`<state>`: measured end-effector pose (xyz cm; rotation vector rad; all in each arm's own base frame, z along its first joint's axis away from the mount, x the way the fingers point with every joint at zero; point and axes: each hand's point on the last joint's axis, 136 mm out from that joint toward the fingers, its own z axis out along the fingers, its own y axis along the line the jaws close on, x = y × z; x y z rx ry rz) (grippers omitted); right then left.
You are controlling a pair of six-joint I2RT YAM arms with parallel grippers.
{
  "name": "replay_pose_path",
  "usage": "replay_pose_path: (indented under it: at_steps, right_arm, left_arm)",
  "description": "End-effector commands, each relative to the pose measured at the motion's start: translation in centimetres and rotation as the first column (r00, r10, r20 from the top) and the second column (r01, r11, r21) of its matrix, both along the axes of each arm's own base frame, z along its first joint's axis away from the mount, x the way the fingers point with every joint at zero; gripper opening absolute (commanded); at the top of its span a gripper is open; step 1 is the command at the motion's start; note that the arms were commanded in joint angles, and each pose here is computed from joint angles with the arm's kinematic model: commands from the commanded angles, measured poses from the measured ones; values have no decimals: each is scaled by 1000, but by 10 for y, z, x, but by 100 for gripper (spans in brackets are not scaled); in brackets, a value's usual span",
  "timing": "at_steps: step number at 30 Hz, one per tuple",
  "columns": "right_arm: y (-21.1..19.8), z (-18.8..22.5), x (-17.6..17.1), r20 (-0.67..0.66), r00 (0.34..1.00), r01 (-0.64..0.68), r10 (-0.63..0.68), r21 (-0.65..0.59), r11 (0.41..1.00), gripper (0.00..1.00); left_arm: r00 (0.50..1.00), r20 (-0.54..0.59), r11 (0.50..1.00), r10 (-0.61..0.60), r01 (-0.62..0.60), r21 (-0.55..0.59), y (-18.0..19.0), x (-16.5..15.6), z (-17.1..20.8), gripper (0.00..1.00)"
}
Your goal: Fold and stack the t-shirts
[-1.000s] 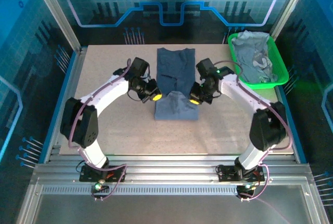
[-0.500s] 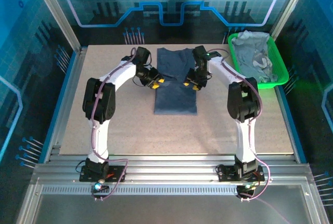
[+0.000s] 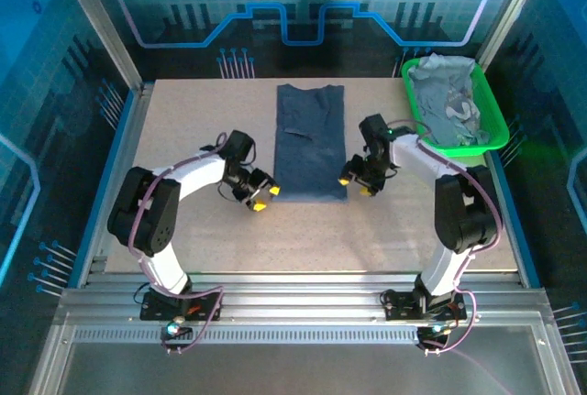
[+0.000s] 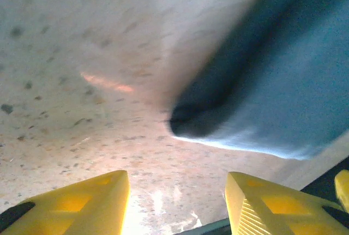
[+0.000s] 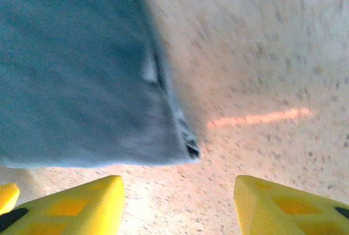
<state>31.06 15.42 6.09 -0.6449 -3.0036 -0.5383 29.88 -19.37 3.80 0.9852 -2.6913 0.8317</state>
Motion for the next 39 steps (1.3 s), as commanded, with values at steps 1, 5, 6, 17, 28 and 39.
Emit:
replay_pose_path:
  at_steps: [1,5,6,17,28,39]
  right_arm:
    - [17,-9,1,0,999,34,-34,102,994,57]
    - [21,-26,-4,-58,997,64,-57,122,991,56]
    - [22,-29,-5,-69,996,66,-58,122,990,55]
    - [31,-46,-6,-140,988,77,-64,88,993,35]
    - [20,-27,-7,-77,997,4,-4,-6,1000,0]
    - [38,14,-95,-133,974,-178,183,48,983,0]
  left_arm:
    - [996,23,990,87,-84,-111,-19,18,5,53]
    - [993,34,987,111,-106,-118,-23,28,0,53]
    - [993,36,987,112,-107,-120,-24,29,0,53]
    - [995,23,988,95,-92,-121,-36,45,-20,22]
    - [999,41,999,11,-9,-51,-26,23,0,0]
    - [987,1,985,-161,160,-69,-16,-76,32,0]
